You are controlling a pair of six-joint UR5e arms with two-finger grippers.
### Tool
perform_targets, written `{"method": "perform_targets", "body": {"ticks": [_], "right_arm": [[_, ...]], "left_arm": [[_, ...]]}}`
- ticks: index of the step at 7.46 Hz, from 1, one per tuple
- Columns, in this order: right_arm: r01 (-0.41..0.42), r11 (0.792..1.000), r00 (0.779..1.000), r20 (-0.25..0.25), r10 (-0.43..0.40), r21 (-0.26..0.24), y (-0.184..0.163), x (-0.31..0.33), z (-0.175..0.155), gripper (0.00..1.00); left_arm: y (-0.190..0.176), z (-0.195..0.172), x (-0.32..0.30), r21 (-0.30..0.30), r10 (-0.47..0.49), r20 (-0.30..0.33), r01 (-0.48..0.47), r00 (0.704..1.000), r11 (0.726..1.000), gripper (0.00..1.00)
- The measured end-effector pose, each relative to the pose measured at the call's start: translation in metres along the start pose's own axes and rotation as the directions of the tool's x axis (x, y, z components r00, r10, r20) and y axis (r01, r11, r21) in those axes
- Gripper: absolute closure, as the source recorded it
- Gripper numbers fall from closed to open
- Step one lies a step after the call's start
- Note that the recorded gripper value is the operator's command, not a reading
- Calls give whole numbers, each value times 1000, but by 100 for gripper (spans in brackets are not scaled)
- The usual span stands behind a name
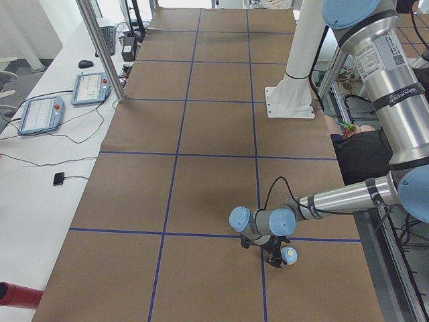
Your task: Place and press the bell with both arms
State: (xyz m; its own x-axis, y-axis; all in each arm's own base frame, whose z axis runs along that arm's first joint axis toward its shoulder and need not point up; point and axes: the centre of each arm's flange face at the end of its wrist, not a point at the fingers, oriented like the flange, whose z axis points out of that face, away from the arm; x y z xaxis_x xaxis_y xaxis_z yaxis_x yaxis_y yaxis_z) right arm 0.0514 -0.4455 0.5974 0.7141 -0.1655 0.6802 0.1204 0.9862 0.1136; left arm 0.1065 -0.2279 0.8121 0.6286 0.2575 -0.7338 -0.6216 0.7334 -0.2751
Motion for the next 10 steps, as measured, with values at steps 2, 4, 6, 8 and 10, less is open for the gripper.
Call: {"method": "perform_targets", "body": {"ticks": [2,4,6,8,10], "right_arm": [[2,1000,1000,1,-2,2,0,-1,-1,0],[2,1000,1000,1,-2,3,0,-2,-2,0],[0,1000,1000,1,0,3,0,-2,-2,0],[-2,1000,1000,3,2,4,0,-2,-2,0],[-2,1000,1000,4,2,5,0,-2,-2,0]], "left_arm": [[3,2,-1,-6,-2,1,2,1000,1000,76],[4,2,0,-5,4,2,-4,1000,1000,79],[9,-6,8,9,20,3,-20,1000,1000,80],[19,-24,28,42,45,3,-45,999,998,80],[12,-51,52,101,79,6,-79,997,992,80]]}}
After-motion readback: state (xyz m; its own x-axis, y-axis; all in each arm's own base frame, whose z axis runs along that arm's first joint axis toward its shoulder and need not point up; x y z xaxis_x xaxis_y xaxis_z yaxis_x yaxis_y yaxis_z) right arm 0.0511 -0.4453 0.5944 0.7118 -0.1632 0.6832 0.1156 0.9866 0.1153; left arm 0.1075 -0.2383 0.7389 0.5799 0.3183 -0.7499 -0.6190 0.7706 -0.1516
